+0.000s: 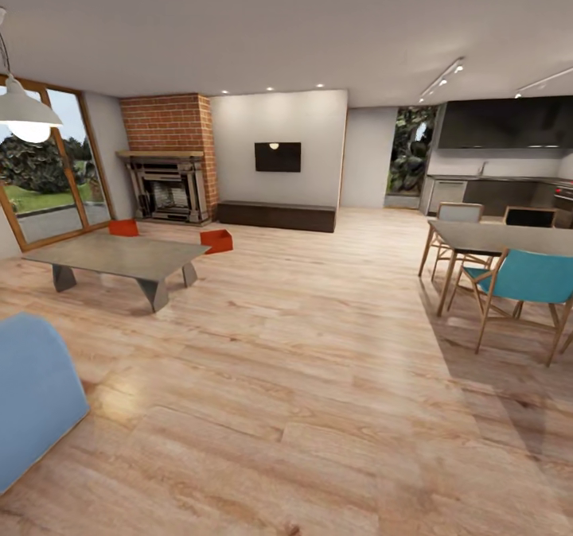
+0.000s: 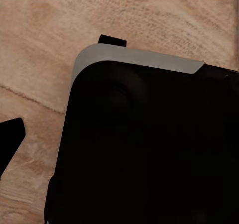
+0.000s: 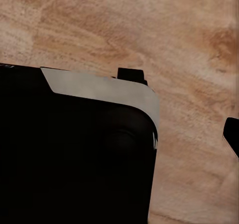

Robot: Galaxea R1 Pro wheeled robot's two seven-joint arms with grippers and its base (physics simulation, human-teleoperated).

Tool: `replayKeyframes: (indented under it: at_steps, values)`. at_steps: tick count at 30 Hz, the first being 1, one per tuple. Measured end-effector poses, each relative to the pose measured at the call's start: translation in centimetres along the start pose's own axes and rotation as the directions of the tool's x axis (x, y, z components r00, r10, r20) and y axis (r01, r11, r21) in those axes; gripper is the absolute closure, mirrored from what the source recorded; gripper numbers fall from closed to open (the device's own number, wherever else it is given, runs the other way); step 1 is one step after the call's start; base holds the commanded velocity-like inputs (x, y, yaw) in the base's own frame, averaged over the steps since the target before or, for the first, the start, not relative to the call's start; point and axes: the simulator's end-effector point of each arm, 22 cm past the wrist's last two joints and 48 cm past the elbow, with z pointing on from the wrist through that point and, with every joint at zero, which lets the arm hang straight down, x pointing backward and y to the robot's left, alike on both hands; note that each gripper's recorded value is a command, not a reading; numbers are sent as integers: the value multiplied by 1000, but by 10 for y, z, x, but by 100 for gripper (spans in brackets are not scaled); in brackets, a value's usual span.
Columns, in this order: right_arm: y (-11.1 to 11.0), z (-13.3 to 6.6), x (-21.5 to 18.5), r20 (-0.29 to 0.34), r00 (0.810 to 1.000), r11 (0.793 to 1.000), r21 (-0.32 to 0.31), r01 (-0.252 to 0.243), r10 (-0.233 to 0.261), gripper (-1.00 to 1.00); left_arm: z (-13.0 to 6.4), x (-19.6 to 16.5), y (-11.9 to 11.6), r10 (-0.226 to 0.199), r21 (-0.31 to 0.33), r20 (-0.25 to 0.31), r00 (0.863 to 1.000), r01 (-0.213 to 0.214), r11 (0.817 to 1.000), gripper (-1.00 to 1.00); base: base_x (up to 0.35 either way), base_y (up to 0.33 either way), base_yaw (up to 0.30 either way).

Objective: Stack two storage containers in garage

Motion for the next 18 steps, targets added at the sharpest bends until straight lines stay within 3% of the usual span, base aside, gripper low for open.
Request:
replayKeyframes:
  at_steps: [18]
  values:
    - [0,0,0,0,1000,1000,0,1,-1,-100,0,-1,0,0,0,2,1000,0,1000,-100,323,0,0]
